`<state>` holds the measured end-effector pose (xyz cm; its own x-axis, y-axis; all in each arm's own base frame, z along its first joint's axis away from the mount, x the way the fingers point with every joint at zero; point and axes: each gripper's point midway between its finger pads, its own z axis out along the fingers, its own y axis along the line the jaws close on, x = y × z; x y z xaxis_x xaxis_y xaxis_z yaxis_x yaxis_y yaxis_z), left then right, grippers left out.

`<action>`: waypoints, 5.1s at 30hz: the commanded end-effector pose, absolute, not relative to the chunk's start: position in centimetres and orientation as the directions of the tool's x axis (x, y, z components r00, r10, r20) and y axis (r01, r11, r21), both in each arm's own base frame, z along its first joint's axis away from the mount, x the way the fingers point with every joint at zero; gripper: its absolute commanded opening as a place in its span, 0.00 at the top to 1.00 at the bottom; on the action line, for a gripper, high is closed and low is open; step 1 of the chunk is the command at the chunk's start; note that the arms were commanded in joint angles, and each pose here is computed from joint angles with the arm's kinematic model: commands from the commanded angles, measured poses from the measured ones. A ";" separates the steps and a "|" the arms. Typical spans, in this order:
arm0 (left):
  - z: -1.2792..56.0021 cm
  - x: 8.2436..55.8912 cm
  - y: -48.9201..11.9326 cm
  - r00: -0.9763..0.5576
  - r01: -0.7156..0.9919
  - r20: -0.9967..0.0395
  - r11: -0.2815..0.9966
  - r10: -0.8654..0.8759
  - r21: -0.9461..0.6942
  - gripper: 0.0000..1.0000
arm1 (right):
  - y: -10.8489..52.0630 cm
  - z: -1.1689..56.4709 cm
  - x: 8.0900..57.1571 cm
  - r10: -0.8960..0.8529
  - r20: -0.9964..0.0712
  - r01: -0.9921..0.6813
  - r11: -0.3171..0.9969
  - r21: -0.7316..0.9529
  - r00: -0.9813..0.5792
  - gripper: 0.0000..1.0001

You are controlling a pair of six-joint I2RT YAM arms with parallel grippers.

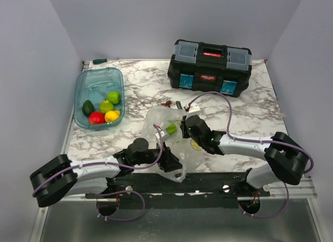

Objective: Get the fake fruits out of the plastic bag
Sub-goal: Adjust the plastic bag at the center of the board, then take out the fake fruit from the plastic bag.

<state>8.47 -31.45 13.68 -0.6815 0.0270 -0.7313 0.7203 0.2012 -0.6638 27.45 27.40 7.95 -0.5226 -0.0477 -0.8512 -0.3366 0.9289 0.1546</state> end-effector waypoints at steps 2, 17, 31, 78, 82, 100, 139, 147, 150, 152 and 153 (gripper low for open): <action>6.9 9.7 -30.9 -0.758 0.618 -0.650 0.373 0.051 -0.692 0.45 | 29.0 12.0 29.1 -0.083 -0.920 -0.443 0.890 0.105 -0.384 0.99; 12.9 11.1 -28.9 -0.602 0.732 -0.798 0.390 -0.015 -0.560 0.22 | 29.0 9.7 25.3 -0.136 -0.905 -0.594 0.791 0.146 -0.403 0.99; 18.2 13.3 -25.6 -0.451 0.754 -0.879 0.461 -0.154 -0.468 0.21 | 29.5 10.2 26.1 -0.171 -0.893 -0.586 0.801 0.121 -0.417 0.92; 9.5 26.8 -26.7 -0.470 0.477 -0.873 0.870 0.132 -0.125 0.16 | 27.0 6.5 18.7 -0.180 -0.835 -0.505 0.853 0.131 -0.520 0.99; 8.8 28.1 -27.0 -0.479 0.462 -0.867 0.879 0.135 -0.118 0.13 | 27.4 6.6 18.6 -0.184 -0.835 -0.524 0.840 0.141 -0.519 0.99; 3.9 30.8 -30.3 -0.545 0.515 -0.810 0.849 0.217 -0.119 0.21 | 27.1 6.7 18.1 -0.166 -0.828 -0.528 0.831 0.176 -0.536 0.99; 11.3 20.1 -24.6 -0.583 0.601 -0.800 0.736 0.139 -0.310 0.71 | 23.2 7.7 21.0 -0.008 -0.864 -0.262 0.954 0.144 -0.503 0.99; 11.4 17.2 -24.2 -0.642 0.593 -0.761 0.688 0.090 -0.419 0.75 | 22.4 9.7 22.5 0.055 -0.880 -0.133 0.982 0.133 -0.472 0.99; 13.3 16.6 -24.3 -0.633 0.606 -0.772 0.656 0.055 -0.450 0.75 | 21.9 10.2 23.1 0.034 -0.888 -0.089 0.993 0.084 -0.458 0.99; 15.4 16.4 -24.0 -0.606 0.623 -0.795 0.641 0.032 -0.449 0.75 | 20.8 10.0 23.2 0.021 -0.886 -0.026 0.999 0.038 -0.464 0.99; 16.9 16.3 -23.8 -0.583 0.634 -0.812 0.634 0.016 -0.443 0.75 | 20.2 9.9 23.3 0.021 -0.885 0.005 1.000 0.021 -0.464 0.99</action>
